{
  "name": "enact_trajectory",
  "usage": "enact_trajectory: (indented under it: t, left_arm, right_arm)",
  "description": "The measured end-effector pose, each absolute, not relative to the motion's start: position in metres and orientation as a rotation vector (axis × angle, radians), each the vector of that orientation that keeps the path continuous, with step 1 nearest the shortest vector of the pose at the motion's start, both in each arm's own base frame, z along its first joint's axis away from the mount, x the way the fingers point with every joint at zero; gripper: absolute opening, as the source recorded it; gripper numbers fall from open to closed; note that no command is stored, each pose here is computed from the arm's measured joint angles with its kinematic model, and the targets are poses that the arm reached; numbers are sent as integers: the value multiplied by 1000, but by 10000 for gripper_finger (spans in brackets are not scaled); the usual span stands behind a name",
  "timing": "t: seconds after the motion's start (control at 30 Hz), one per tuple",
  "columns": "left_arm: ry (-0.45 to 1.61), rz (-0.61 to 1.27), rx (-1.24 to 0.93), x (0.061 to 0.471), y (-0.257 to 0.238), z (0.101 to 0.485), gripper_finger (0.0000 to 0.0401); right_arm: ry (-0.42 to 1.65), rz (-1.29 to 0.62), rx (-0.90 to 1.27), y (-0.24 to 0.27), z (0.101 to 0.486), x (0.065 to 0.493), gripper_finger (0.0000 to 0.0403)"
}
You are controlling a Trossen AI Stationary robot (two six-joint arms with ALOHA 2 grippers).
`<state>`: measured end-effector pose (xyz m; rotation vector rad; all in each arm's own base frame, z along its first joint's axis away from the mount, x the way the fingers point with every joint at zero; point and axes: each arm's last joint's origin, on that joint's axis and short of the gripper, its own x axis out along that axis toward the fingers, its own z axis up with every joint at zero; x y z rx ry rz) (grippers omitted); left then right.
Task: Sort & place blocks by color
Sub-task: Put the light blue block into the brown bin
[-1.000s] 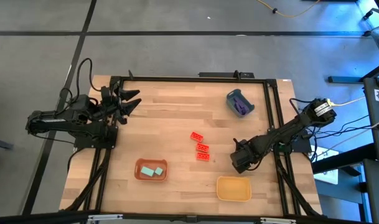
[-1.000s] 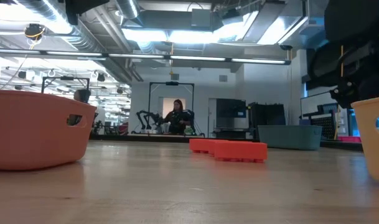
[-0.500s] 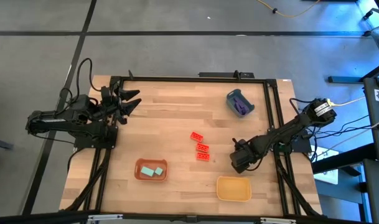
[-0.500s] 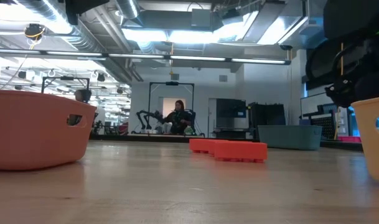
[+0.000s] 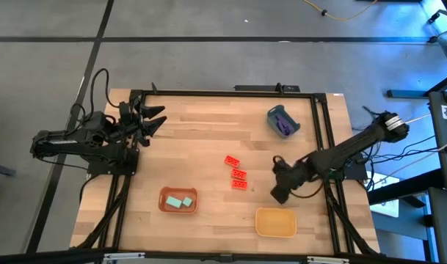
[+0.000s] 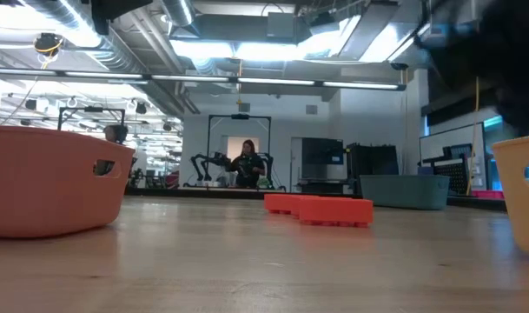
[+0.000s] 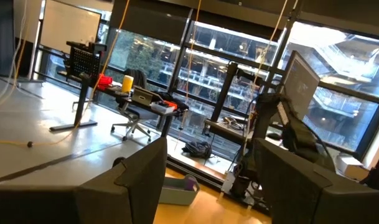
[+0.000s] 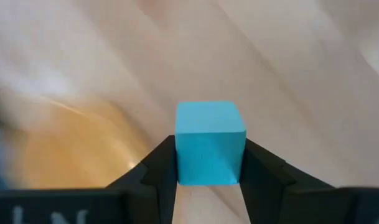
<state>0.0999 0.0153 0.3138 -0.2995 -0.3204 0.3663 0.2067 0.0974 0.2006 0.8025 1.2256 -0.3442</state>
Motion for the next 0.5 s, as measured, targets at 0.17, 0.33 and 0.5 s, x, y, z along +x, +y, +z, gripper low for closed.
enact_trajectory:
  t: [0.17, 0.33, 0.5]
  left_arm:
    - [-332, 300, -401, 100, 14, 314, 231]
    - [-294, 198, -431, 107, 11, 312, 231]
    - [-214, 106, -447, 121, 9, 307, 231]
  right_arm:
    - [809, -194, 861, 83, 227, 241, 134]
    - [502, -124, 816, 56, 236, 282, 134]
    - [405, -66, 626, 41, 256, 322, 134]
